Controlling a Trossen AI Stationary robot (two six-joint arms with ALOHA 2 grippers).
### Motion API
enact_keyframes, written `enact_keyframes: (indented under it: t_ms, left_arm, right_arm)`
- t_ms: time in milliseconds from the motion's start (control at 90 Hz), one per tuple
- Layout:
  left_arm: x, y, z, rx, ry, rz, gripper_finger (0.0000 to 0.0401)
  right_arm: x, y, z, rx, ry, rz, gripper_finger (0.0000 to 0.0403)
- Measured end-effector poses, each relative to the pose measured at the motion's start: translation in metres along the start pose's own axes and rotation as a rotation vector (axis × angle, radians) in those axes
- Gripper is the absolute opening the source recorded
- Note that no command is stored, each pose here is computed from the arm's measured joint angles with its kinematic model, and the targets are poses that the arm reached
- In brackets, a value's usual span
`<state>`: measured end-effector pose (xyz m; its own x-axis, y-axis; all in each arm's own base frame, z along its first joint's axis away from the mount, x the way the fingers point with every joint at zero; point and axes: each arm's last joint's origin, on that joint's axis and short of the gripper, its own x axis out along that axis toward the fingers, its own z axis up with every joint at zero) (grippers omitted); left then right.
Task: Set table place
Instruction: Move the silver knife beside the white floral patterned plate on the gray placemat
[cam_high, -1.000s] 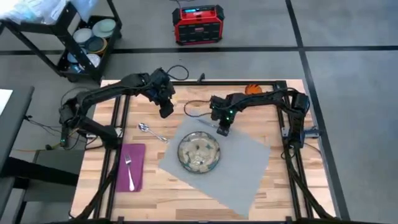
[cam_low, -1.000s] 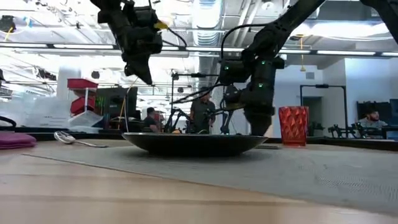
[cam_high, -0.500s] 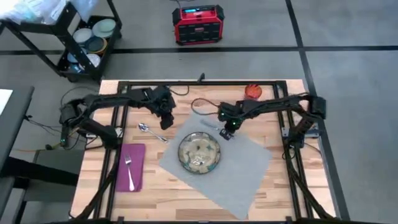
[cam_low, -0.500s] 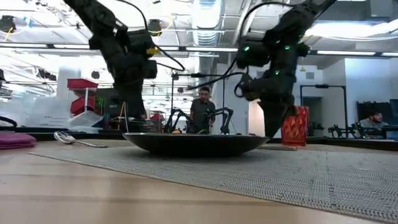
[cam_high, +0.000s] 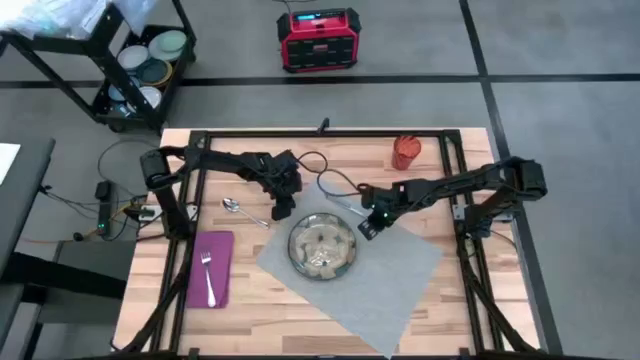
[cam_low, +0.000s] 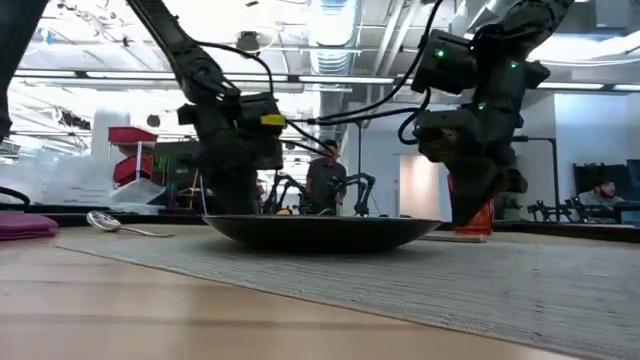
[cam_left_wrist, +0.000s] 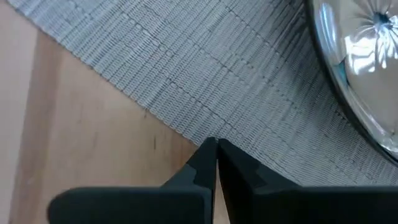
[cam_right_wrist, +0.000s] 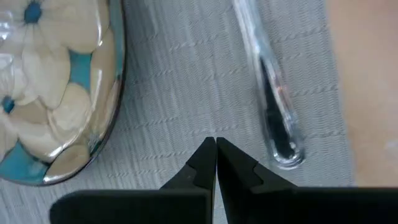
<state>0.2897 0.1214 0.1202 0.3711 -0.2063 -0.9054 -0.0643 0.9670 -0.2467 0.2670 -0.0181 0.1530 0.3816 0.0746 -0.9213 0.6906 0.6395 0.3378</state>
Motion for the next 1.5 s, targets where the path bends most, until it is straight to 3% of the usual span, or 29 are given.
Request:
enact_keyframes:
  t_ms: [167,333,400,722,1033,1211,1500]
  left_arm:
    - [-0.001,-0.005,-0.017,-0.123,0.177,-0.074,0.0000]
    - [-0.001,-0.022,-0.034,-0.209,0.310,-0.342,0.0000]
    - [0.000,-0.025,-0.035,-0.193,0.315,-0.377,0.0000]
    - [-0.002,-0.018,-0.019,-0.146,0.220,-0.289,0.0000]
    - [-0.031,-0.014,-0.002,-0.083,0.112,-0.199,0.0000]
    - [-0.019,-0.011,0.008,-0.006,0.011,-0.176,0.0000]
    - [0.009,-0.002,0.001,-0.077,0.090,-0.220,0.0000]
  right_arm:
    - [0.000,-0.002,0.000,0.017,-0.014,-0.030,0.0000]
    - [-0.001,-0.005,0.012,0.023,-0.074,0.005,0.0000]
    - [-0.002,-0.006,0.017,0.029,-0.101,0.022,0.0000]
    - [-0.007,-0.018,0.043,0.065,-0.199,0.102,0.0000]
    - [-0.009,-0.029,0.051,0.064,-0.212,0.102,0.0000]
    - [-0.003,-0.028,0.056,0.038,-0.195,0.170,0.0000]
    - [0.020,-0.027,0.059,0.046,-0.139,0.182,0.0000]
